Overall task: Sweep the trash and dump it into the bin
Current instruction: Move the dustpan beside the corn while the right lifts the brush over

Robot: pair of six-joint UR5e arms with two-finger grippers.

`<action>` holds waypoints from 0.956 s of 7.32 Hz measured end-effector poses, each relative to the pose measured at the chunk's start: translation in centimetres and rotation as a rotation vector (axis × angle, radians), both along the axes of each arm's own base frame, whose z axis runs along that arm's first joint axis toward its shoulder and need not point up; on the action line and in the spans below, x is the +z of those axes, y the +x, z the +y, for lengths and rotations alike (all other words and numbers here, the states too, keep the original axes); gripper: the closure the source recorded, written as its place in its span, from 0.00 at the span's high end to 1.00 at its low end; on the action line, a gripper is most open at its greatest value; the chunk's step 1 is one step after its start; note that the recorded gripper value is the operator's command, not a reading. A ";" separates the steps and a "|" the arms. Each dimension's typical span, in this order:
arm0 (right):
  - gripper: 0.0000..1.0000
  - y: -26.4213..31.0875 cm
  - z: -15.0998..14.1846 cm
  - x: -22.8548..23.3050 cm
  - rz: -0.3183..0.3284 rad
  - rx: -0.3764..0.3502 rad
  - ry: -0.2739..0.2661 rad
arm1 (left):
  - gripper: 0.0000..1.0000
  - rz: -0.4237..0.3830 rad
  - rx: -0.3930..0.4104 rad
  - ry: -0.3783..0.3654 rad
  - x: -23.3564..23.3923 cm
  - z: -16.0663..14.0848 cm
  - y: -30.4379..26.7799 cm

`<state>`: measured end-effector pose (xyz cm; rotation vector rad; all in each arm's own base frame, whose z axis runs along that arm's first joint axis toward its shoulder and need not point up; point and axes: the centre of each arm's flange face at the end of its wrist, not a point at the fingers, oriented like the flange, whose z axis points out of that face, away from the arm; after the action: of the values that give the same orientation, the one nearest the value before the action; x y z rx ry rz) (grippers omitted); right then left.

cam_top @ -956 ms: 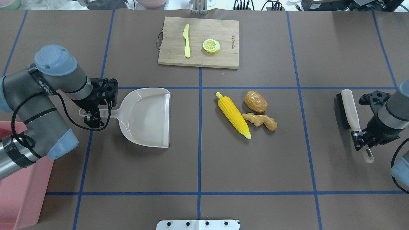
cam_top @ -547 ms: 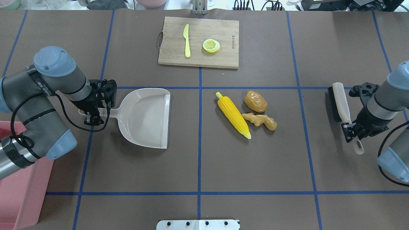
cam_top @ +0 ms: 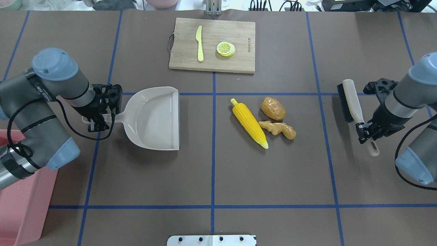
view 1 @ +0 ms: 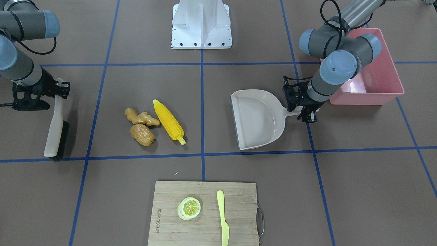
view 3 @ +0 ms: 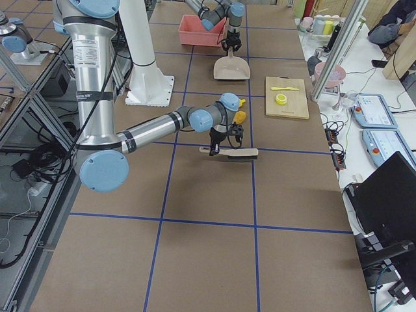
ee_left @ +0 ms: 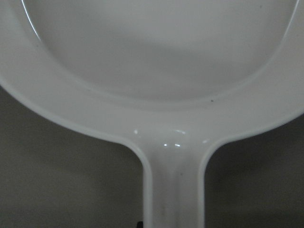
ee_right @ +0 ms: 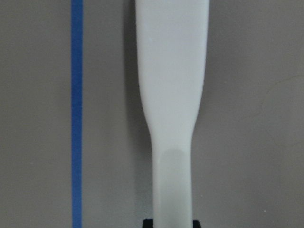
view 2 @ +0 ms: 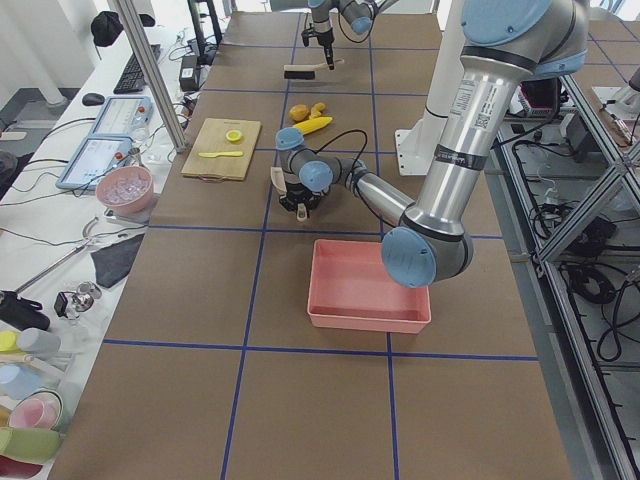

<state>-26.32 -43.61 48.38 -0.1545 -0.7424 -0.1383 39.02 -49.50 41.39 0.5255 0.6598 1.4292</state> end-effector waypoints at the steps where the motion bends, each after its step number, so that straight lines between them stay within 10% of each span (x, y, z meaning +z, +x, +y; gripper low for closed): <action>1: 0.00 0.4 -0.6 -1.1 -0.035 -0.006 0.016 | 0.00 0.006 -0.011 -0.004 0.0 -0.1 -1.3; 4: 0.00 1.0 -2.5 -4.8 -0.172 -0.149 0.175 | 0.00 0.007 -0.050 -0.027 -2.4 -0.6 -4.7; 7: 0.00 2.4 -3.7 -7.6 -0.263 -0.056 0.073 | 0.00 -0.011 -0.043 -0.015 -9.0 -1.5 -2.5</action>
<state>-23.93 -47.34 40.80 -0.0880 -0.9942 -0.2421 36.51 -50.99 32.40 0.5163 0.6462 1.3853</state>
